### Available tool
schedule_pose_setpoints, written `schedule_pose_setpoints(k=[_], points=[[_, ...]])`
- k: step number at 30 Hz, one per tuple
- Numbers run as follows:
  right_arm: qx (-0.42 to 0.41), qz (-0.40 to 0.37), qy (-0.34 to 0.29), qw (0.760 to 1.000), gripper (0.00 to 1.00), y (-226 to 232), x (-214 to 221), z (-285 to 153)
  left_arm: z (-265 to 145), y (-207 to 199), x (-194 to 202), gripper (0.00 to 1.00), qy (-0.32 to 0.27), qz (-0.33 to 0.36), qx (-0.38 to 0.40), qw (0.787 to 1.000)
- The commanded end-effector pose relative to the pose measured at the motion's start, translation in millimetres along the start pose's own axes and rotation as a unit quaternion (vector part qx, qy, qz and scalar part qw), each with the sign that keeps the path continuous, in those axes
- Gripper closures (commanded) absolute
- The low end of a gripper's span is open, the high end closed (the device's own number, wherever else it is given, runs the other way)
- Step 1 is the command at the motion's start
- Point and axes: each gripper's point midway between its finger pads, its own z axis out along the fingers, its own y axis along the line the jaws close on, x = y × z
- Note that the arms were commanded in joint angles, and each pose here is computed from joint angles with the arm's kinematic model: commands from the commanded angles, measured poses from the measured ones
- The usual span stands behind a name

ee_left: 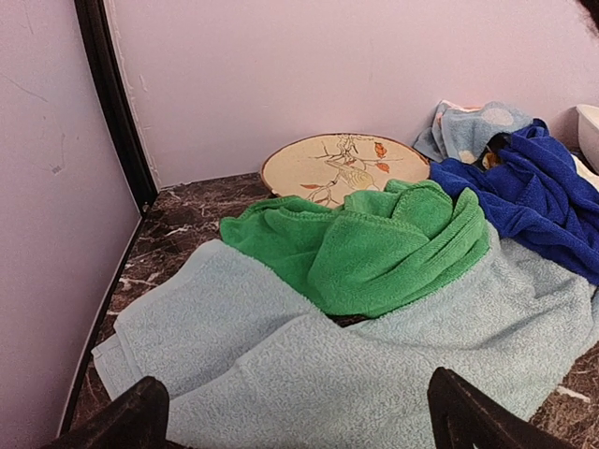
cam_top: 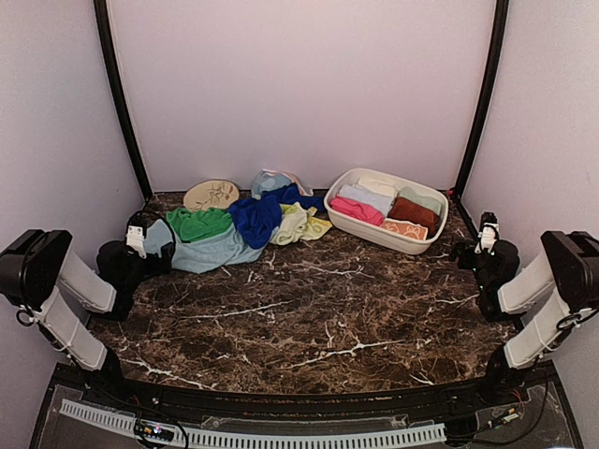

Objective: Roll the towels
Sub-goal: Reset both arms

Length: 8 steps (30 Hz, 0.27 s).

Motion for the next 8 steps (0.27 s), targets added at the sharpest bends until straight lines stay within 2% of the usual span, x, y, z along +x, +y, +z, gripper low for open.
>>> schedule_pose_setpoints(k=[1,8], points=[[-0.013,-0.002,-0.031,0.999,0.0,3.5,-16.2,1.3,1.4,4.4,-14.9,0.01,-0.025,-0.005,-0.008,1.0],[-0.012,-0.002,-0.027,1.0,0.0,3.0,-14.6,1.6,1.5,4.2,-13.8,0.01,-0.023,-0.005,-0.008,1.0]])
